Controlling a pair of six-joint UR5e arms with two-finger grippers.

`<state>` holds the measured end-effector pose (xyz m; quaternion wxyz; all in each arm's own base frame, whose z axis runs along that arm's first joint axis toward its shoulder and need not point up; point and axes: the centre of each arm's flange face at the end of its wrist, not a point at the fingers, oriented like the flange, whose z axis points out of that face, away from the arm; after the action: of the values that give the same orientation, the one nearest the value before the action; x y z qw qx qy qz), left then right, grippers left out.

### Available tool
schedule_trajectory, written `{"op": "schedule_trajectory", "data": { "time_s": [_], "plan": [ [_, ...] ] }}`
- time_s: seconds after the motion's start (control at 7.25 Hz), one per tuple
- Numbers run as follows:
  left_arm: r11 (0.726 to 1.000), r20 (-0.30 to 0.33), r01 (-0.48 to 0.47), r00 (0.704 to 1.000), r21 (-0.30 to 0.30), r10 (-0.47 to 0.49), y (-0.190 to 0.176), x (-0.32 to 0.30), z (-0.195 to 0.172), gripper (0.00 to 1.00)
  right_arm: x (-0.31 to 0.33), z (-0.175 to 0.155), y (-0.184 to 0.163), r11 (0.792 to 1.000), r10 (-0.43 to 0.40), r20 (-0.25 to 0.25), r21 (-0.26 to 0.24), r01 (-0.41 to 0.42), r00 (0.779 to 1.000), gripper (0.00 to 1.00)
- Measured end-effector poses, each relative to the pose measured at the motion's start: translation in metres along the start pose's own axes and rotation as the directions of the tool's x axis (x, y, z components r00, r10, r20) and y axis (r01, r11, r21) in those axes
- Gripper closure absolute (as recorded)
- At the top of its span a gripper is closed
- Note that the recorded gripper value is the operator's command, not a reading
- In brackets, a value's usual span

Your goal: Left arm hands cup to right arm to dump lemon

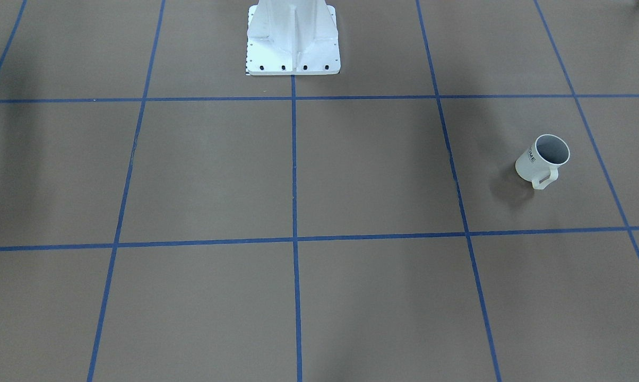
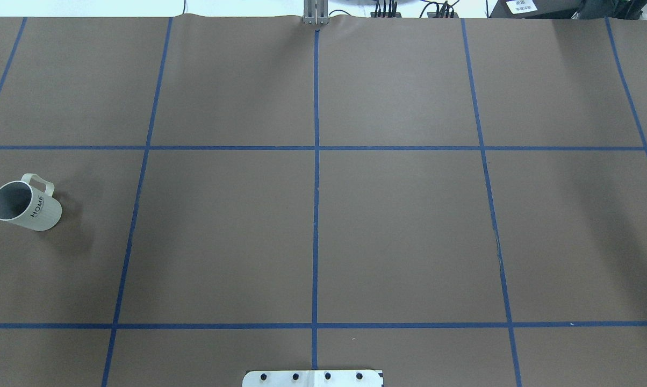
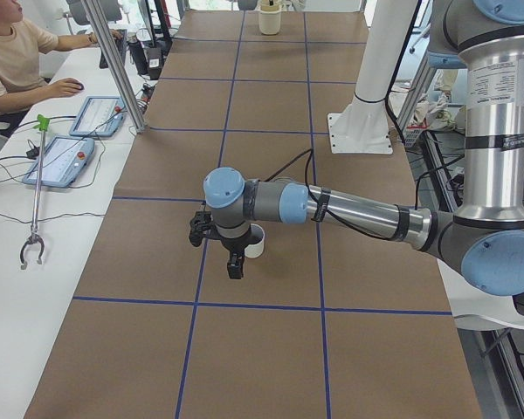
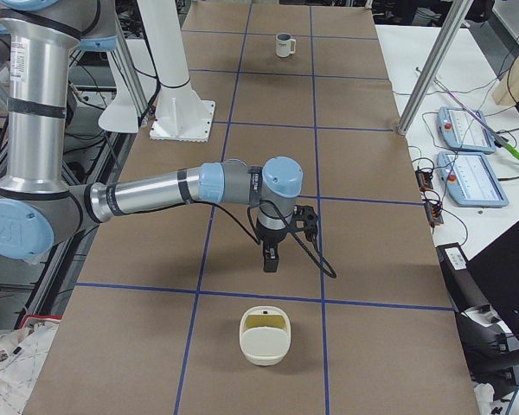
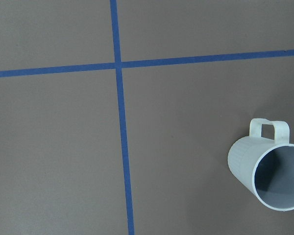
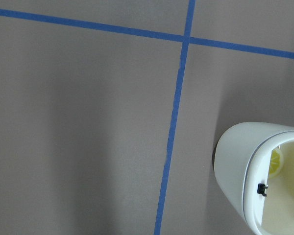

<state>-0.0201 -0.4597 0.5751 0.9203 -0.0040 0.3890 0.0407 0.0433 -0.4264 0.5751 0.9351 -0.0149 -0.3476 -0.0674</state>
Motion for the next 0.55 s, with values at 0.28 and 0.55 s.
{"op": "schedule_trajectory", "data": {
  "time_s": [0.28, 0.55],
  "plan": [
    [1.000, 0.000, -0.002, 1.000, 0.004, 0.002, -0.0020, 0.0006, -0.0012, 0.00, -0.0049, -0.0084, -0.0079, 1.000, -0.009, -0.003, 0.017, 0.009, 1.000, 0.00],
    [1.000, -0.003, -0.012, 1.000, 0.012, 0.012, -0.0042, 0.0047, -0.0047, 0.00, -0.0051, -0.0091, -0.0075, 1.000, -0.009, -0.003, 0.019, 0.009, 1.000, 0.00]
  ]
}}
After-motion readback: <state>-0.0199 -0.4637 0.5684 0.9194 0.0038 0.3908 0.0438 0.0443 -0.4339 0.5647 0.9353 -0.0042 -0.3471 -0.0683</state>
